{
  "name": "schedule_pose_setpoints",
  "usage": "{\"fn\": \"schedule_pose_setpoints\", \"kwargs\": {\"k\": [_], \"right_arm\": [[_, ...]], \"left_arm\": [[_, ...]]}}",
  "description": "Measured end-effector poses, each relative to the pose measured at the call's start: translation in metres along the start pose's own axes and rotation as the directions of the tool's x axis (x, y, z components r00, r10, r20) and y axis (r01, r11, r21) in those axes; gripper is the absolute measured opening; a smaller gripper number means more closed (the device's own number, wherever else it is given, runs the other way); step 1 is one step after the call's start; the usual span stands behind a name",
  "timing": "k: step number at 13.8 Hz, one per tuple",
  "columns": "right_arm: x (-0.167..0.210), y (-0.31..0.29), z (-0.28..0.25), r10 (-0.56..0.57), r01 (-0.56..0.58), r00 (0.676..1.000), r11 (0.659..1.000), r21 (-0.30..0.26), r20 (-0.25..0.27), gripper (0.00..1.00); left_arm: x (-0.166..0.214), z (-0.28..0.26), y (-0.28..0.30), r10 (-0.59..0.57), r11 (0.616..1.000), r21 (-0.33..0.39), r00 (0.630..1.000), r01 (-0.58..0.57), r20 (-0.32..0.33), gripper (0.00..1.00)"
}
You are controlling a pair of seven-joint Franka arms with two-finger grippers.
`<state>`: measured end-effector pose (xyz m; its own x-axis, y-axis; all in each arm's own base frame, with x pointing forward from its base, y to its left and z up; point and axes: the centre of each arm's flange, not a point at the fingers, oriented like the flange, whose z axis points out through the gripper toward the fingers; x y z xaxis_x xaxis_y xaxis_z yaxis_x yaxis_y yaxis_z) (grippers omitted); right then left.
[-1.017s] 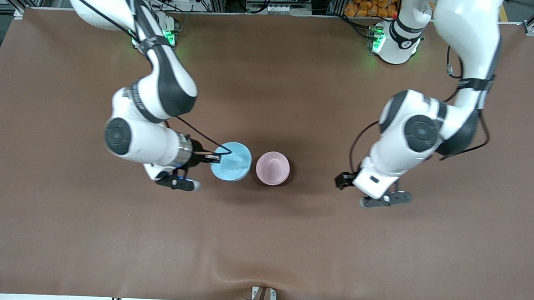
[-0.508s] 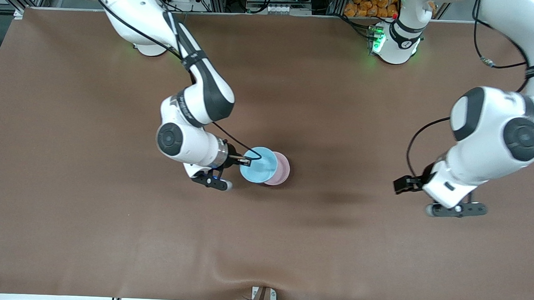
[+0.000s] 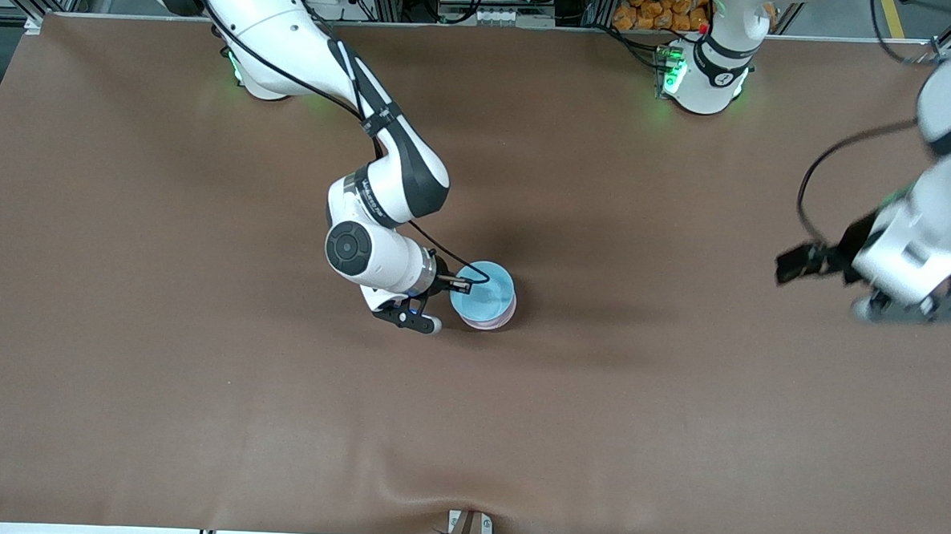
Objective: Stack pink and blue bowls on white bowl
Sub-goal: 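Open the right gripper and lift it away from the stacked bowls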
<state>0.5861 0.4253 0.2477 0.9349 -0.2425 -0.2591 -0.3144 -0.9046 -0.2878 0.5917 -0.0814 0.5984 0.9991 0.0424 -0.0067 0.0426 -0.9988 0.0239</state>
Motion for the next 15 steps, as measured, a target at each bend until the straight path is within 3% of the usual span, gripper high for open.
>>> {"fn": "schedule_pose_setpoints", "kwargs": {"k": [4, 7, 9, 12, 15], "right_arm": [[-0.003, -0.002, 0.015, 0.014, -0.014, 1.000, 1.000, 0.014, 0.009, 0.03], [-0.007, -0.005, 0.025, 0.023, -0.023, 1.000, 0.999, 0.031, 0.010, 0.03], [-0.009, -0.007, 0.027, 0.024, -0.024, 1.000, 0.999, 0.033, 0.011, 0.18], [0.000, -0.003, 0.017, 0.033, -0.033, 0.999, 0.999, 0.036, -0.002, 0.54], [0.027, 0.017, -0.034, 0.018, -0.018, 1.000, 1.000, 0.008, -0.014, 0.86]], "left_arm": [[-0.073, -0.075, -0.001, 0.017, 1.000, -0.008, 1.000, -0.017, 0.024, 1.00], [-0.087, -0.084, 0.000, 0.022, 1.000, -0.006, 1.000, -0.022, 0.016, 1.00], [-0.080, -0.081, -0.014, 0.027, 1.000, -0.009, 1.000, -0.027, 0.011, 1.00], [-0.070, -0.077, -0.022, 0.033, 0.999, -0.011, 0.999, -0.034, -0.012, 1.00], [-0.068, -0.073, -0.023, 0.033, 0.999, -0.007, 0.999, -0.033, -0.006, 1.00]]}}
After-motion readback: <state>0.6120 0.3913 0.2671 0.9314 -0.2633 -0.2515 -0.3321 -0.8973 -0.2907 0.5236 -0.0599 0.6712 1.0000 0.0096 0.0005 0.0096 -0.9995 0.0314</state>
